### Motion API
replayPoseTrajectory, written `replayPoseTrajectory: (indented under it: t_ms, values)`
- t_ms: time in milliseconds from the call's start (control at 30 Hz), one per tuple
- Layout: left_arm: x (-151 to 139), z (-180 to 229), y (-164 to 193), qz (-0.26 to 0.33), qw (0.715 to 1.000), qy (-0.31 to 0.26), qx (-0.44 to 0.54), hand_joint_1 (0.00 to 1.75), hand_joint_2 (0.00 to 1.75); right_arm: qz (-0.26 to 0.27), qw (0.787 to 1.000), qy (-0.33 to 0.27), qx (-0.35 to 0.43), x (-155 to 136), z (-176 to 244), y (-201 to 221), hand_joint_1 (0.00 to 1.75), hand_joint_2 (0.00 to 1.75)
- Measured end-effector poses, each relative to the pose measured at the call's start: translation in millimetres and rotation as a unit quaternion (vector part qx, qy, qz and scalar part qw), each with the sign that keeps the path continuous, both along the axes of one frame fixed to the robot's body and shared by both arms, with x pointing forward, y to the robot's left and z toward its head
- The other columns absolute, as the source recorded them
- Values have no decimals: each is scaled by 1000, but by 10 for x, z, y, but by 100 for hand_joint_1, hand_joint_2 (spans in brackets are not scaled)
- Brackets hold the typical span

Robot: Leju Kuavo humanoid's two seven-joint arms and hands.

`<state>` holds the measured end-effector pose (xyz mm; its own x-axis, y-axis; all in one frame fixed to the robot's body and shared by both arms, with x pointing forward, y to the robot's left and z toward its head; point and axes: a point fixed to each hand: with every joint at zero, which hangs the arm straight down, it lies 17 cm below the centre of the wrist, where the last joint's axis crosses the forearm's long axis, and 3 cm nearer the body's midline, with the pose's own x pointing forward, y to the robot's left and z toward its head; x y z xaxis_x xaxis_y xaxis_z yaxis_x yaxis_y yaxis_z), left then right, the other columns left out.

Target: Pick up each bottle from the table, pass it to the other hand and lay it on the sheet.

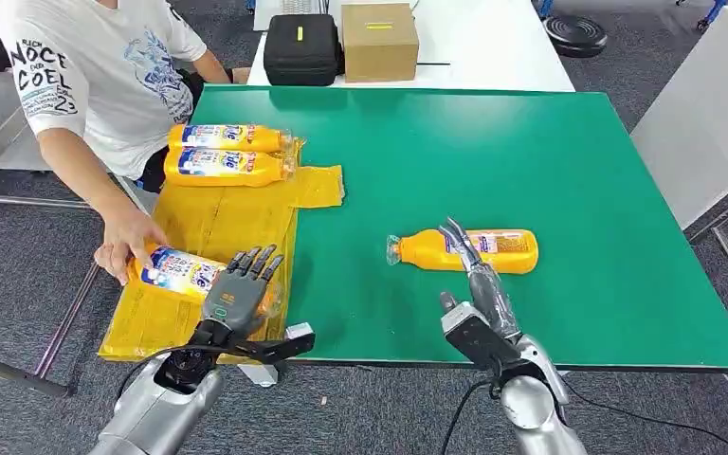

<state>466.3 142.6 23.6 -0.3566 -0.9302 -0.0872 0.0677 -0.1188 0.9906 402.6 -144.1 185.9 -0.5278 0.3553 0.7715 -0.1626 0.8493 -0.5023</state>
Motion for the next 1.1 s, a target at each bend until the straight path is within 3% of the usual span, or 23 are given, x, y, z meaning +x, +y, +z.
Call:
replayPoseTrajectory:
  t_ms: [200, 400, 567, 700, 900, 933, 1100]
  values:
    - [-129, 152, 5, -12, 1000, -18, -8, 0, 175, -5, 1000, 0, 0, 10, -4, -37, 0, 0]
    - [-274, 701, -75, -14, 992, -102, -70, 0, 175, -6, 1000, 5, -1, -24, -46, -46, 0, 0]
    - [-379, 1241, -152, -29, 976, -173, -131, 0, 175, -5, 1000, 4, -3, -27, -41, -41, 0, 0]
    - [-517, 1717, -215, -64, 947, -242, -202, 0, 175, -5, 1000, 7, -3, -25, -49, -41, 0, 0]
    - [-593, 1962, -242, -80, 929, -268, -243, 0, 175, -6, 1000, 8, -5, -22, -55, -42, 0, 0]
    - [-603, 2008, -222, -80, 922, -272, -263, 0, 175, -9, 1000, 10, -13, -10, -73, -49, 0, 175]
    - [-553, 2153, 85, -50, 867, -257, -425, 0, 175, -42, 993, 31, -107, 221, -261, -184, 0, 175]
